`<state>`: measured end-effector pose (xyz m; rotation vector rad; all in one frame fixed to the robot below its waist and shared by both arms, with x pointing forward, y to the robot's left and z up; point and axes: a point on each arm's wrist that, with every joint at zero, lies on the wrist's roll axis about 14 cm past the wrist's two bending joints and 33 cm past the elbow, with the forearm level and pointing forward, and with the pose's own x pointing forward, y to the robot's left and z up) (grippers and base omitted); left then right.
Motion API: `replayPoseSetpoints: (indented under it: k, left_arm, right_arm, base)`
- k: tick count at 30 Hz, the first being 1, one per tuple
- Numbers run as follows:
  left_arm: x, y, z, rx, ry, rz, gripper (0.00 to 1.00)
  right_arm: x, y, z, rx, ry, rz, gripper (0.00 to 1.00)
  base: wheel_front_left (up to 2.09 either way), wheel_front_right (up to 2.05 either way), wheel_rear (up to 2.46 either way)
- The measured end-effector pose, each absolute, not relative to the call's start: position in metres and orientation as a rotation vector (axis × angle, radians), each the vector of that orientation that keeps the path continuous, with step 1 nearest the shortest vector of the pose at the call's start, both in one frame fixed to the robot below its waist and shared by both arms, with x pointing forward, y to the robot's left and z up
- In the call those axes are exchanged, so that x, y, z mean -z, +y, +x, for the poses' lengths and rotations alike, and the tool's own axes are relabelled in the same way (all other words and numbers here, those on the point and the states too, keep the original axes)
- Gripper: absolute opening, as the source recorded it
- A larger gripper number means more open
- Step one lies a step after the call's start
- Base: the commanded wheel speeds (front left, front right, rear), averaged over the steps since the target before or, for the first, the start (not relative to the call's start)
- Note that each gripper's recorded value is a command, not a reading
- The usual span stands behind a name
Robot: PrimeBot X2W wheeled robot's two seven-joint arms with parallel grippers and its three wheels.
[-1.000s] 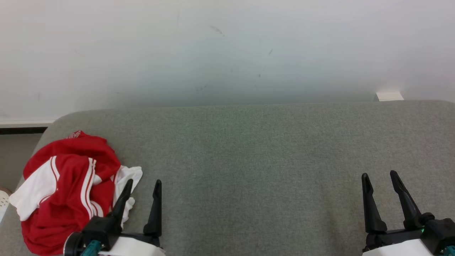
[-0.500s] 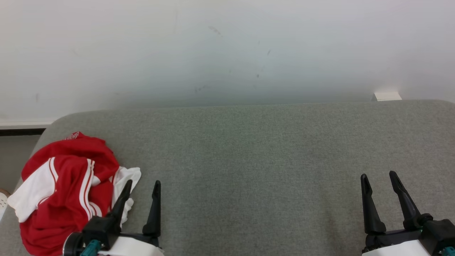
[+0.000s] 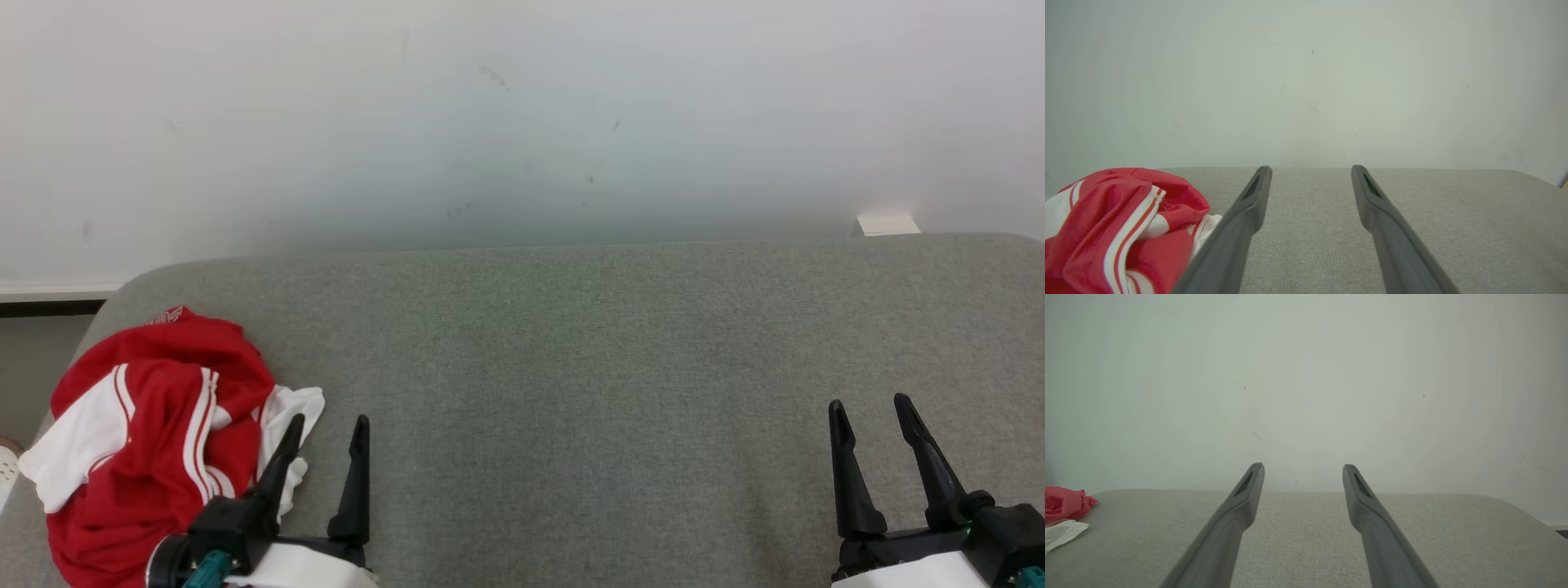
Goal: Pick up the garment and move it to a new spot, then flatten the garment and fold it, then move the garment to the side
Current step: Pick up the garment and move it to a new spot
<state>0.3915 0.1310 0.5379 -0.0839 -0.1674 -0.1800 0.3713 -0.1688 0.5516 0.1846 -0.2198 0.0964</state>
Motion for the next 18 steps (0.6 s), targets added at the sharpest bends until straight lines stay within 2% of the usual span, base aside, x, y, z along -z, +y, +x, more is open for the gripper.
replayPoseSetpoints:
  k: [11, 18]
  left_arm:
    - [-0.536, 0.134, 0.391, 0.17, -0.162, -0.09, 1.0]
    - [-0.535, 0.156, 0.385, 0.099, -0.16, -0.087, 1.0]
  right_arm:
    - [-0.552, -0.166, 0.372, -0.103, -0.219, 0.2, 1.0]
    - [-0.548, -0.145, 0.379, -0.164, -0.202, 0.218, 1.0]
  base:
    - [0.0, 0.0, 0.0]
    - [0.0, 0.0, 0.0]
